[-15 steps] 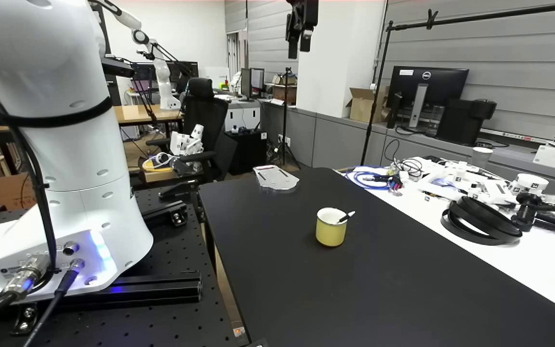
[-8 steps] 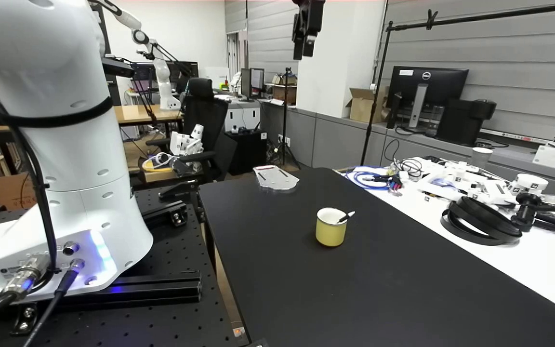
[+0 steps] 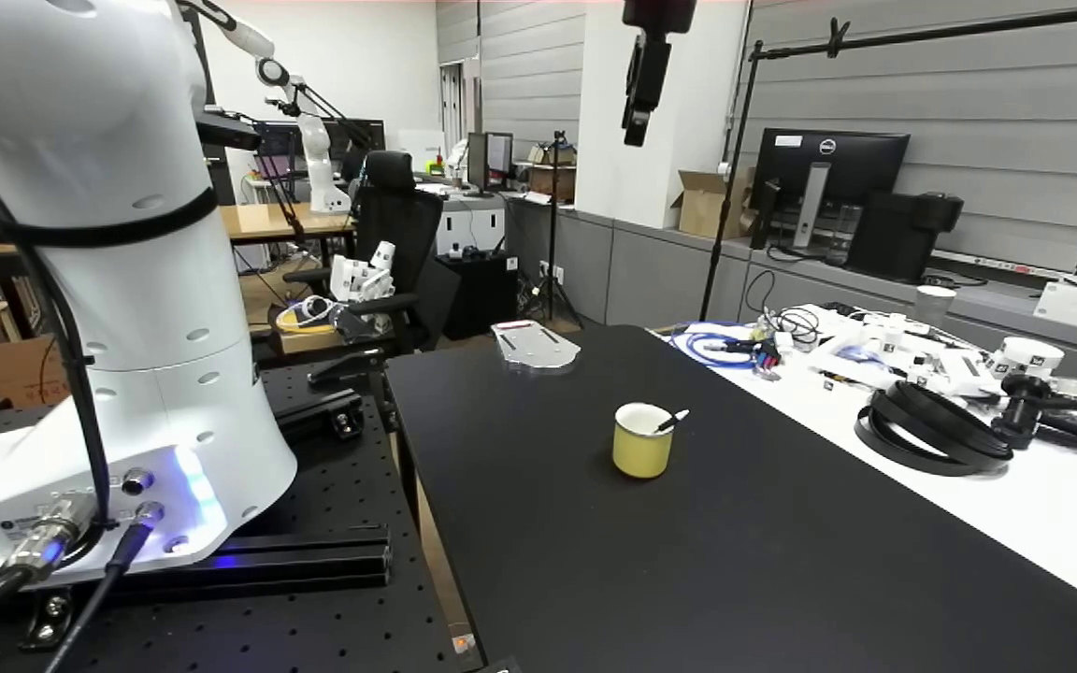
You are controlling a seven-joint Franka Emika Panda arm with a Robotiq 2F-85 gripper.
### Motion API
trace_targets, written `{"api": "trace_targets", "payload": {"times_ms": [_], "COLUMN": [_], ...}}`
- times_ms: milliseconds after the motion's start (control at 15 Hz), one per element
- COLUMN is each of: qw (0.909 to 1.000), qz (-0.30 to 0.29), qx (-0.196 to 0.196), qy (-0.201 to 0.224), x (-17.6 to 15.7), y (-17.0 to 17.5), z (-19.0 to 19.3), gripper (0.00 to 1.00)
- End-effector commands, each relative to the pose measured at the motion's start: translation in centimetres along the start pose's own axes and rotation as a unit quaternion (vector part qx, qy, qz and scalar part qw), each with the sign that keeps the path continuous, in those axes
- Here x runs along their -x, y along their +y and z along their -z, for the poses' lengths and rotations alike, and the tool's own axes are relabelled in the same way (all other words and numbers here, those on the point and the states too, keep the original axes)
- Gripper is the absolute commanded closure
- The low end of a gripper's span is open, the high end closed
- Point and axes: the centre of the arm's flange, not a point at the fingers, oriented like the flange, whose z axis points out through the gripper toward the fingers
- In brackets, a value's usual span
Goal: Pick up the pen in the cup and put it on the table
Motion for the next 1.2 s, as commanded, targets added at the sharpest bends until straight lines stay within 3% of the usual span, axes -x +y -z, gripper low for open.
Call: {"api": "trace_targets", "payload": {"times_ms": [0,267,467,533,1133], "qw": [0.9951,0.9825,0.9678,0.9794,0.9796], "qz": [-0.091,-0.174,-0.228,-0.186,-0.182], "qx": [-0.013,0.004,-0.016,-0.002,-0.001], "qy": [-0.036,-0.068,-0.104,-0.08,-0.084], "x": [-5.1,-10.3,-13.7,-10.5,-10.9], "y": [0.6,2.2,2.9,4.0,3.9], "z": [-1.8,-4.3,-4.8,-5.7,-6.3], "gripper": [0.0,0.0,0.0,0.0,0.0]}}
